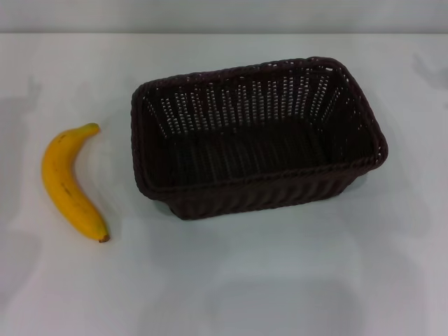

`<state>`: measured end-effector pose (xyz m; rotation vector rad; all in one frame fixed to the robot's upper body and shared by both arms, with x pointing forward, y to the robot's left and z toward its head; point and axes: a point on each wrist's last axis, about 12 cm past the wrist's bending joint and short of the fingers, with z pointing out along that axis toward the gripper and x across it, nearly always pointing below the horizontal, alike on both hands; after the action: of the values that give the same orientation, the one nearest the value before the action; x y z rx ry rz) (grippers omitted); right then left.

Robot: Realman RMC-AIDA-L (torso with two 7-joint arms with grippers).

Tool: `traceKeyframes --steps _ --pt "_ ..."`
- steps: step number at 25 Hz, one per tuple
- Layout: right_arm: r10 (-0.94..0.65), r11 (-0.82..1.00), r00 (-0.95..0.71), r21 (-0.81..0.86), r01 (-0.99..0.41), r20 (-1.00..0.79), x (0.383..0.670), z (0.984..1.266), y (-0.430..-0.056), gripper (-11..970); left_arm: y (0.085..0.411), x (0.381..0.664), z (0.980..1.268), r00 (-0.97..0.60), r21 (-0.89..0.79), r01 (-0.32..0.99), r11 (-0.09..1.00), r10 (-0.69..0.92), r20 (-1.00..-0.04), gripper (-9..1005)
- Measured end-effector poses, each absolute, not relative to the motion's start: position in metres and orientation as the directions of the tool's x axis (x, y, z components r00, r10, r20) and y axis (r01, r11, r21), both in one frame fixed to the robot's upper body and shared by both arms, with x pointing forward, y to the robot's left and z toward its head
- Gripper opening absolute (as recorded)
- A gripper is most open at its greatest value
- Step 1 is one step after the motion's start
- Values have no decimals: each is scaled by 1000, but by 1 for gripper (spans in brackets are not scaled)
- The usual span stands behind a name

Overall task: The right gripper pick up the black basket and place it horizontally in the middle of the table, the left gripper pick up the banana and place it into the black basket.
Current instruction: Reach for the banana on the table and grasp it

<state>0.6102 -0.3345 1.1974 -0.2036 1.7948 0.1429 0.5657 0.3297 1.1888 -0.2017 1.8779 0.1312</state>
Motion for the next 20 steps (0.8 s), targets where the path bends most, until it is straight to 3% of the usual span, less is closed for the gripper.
traceKeyframes --steps 6,14,20 --pt "-52 977 -225 -3 -215 -973 610 1196 -335 842 321 574 1194 -418 102 -237 966 -7 -908 877" --pt "-54 974 -215 -4 -225 -975 612 1198 -332 842 310 577 1194 -660 294 -213 932 85 -746 877" --pt "-55 973 -216 -3 -233 -975 613 1198 -331 839 301 572 1190 -665 317 -171 933 128 -736 877"
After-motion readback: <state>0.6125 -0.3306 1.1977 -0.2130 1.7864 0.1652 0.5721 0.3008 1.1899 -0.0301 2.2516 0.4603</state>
